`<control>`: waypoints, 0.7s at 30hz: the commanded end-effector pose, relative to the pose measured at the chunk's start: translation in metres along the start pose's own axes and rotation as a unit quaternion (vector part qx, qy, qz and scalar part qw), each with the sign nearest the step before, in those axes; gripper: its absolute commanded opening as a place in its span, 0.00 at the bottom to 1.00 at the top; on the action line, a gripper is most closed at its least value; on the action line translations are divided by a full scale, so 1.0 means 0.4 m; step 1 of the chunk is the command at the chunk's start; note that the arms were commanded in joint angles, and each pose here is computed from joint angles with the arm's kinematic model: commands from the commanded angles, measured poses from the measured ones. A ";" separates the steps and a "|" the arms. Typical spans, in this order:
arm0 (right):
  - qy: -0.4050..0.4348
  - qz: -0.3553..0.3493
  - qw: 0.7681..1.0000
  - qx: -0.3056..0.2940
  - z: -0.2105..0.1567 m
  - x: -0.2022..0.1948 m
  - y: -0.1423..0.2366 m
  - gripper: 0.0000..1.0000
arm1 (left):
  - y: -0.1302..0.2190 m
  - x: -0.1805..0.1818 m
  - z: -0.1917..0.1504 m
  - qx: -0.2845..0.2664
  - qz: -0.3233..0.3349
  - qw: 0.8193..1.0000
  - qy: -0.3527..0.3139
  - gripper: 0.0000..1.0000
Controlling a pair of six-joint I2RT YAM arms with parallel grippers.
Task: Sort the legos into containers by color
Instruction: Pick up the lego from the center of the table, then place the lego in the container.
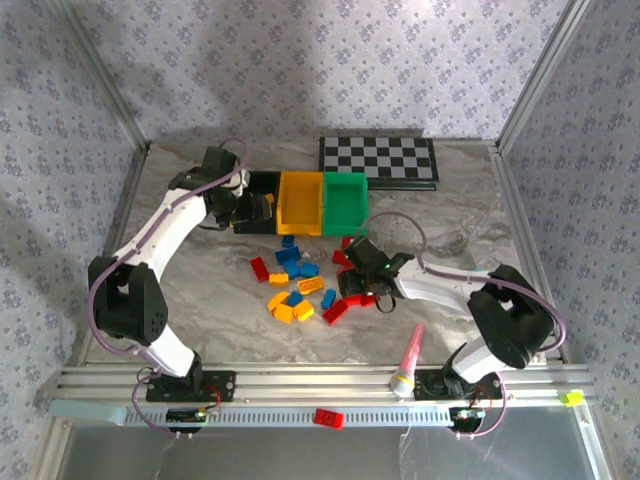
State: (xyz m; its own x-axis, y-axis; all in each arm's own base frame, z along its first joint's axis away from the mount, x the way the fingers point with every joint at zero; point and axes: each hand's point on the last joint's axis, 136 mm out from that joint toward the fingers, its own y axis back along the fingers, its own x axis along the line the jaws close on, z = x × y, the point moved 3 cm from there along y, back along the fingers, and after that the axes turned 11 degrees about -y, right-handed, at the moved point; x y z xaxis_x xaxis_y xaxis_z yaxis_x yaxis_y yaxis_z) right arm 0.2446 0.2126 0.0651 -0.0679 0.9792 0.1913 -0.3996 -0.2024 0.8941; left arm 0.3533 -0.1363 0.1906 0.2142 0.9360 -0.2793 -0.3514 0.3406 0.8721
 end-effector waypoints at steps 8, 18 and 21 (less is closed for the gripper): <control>-0.001 -0.033 0.999 0.008 0.035 -0.001 0.052 0.33 | 0.008 -0.008 -0.029 0.008 -0.024 1.000 -0.014 0.72; 0.009 0.039 0.998 -0.044 0.164 0.142 0.189 0.23 | 0.058 0.044 -0.011 -0.030 -0.005 0.999 0.022 0.72; 0.019 0.075 0.995 -0.057 0.245 0.240 0.178 0.24 | 0.095 0.088 0.003 -0.063 -0.008 0.996 0.062 0.72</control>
State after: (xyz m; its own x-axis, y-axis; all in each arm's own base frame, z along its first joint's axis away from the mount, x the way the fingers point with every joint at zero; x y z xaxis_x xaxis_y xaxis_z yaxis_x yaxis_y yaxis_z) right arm 0.2840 0.2642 0.1790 -0.1183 0.9519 0.2826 -0.4916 -0.3034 0.8162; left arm 0.3463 -0.1058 0.1913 0.1516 0.9390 -0.3088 -0.3774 0.3437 0.8599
